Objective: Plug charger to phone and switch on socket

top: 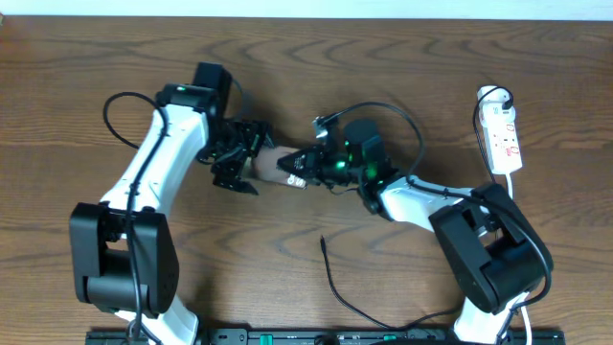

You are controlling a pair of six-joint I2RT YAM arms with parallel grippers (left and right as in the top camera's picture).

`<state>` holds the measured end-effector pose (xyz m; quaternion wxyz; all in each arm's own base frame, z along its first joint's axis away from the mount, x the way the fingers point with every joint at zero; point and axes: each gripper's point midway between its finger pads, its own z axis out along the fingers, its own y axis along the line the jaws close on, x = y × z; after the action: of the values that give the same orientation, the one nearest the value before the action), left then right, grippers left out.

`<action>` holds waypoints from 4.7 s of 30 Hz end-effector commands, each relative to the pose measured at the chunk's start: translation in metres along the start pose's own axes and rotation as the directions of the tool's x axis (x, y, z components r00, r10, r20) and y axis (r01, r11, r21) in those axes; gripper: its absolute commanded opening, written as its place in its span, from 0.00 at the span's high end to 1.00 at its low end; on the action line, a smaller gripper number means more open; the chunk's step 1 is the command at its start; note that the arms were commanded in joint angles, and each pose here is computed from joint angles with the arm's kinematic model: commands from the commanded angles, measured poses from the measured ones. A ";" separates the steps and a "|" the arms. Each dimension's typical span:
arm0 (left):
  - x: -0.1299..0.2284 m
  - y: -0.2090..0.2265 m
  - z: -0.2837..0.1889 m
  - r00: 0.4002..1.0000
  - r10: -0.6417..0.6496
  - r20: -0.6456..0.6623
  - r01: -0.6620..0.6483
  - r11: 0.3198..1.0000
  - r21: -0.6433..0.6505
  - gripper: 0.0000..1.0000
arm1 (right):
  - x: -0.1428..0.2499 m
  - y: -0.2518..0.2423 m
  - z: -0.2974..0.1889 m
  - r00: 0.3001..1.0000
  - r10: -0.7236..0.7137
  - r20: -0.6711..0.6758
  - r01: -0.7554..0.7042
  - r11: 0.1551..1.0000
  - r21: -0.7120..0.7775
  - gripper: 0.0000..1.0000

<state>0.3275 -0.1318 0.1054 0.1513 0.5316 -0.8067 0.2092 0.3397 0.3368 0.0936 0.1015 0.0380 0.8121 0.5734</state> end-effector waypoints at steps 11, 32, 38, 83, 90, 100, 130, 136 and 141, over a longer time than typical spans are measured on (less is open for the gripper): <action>-0.014 -0.050 -0.035 0.874 0.485 0.025 -0.469 0.829 0.306 0.05 | -0.040 -0.009 -0.035 0.873 0.485 0.044 -0.483 0.874 -0.047 0.99; -0.021 -0.090 -0.015 0.862 0.501 0.074 -0.447 0.685 0.575 0.05 | -0.093 0.000 -0.082 0.920 0.366 0.141 -0.341 0.924 -0.174 0.99; -0.015 -0.100 -0.019 0.862 0.504 0.057 -0.412 0.629 0.659 0.04 | -0.097 0.017 -0.086 0.948 0.284 0.144 -0.249 0.943 -0.222 0.99; -0.015 -0.132 -0.053 0.864 0.456 0.216 -0.413 0.393 0.822 0.00 | -0.077 0.056 -0.022 0.784 0.586 0.204 -0.499 0.791 -0.354 0.99; -0.015 -0.131 -0.053 0.861 0.460 0.217 -0.416 0.391 0.821 0.00 | -0.070 0.062 -0.017 0.795 0.577 0.188 -0.492 0.795 -0.356 0.99; -0.021 -0.124 -0.040 0.881 0.437 0.180 -0.390 0.458 0.799 0.00 | -0.058 0.071 -0.005 0.822 0.530 0.206 -0.443 0.824 -0.354 0.99; -0.037 -0.130 -0.042 0.902 0.360 0.236 -0.393 0.465 0.793 0.28 | -0.073 0.067 -0.010 0.820 0.462 0.338 -0.346 0.870 -0.351 0.99; -0.038 -0.131 -0.042 0.904 0.355 0.240 -0.394 0.466 0.793 0.28 | -0.068 0.068 -0.005 0.801 0.502 0.327 -0.382 0.849 -0.365 0.99; -0.038 -0.131 -0.042 0.898 0.362 0.251 -0.406 0.460 0.789 0.28 | -0.064 0.070 -0.002 0.787 0.530 0.317 -0.410 0.832 -0.374 0.99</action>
<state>0.4640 -0.1260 0.1424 -0.1735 0.3597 -0.7109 0.5789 0.3988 0.3428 0.1561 0.1251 0.3386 0.6594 0.6594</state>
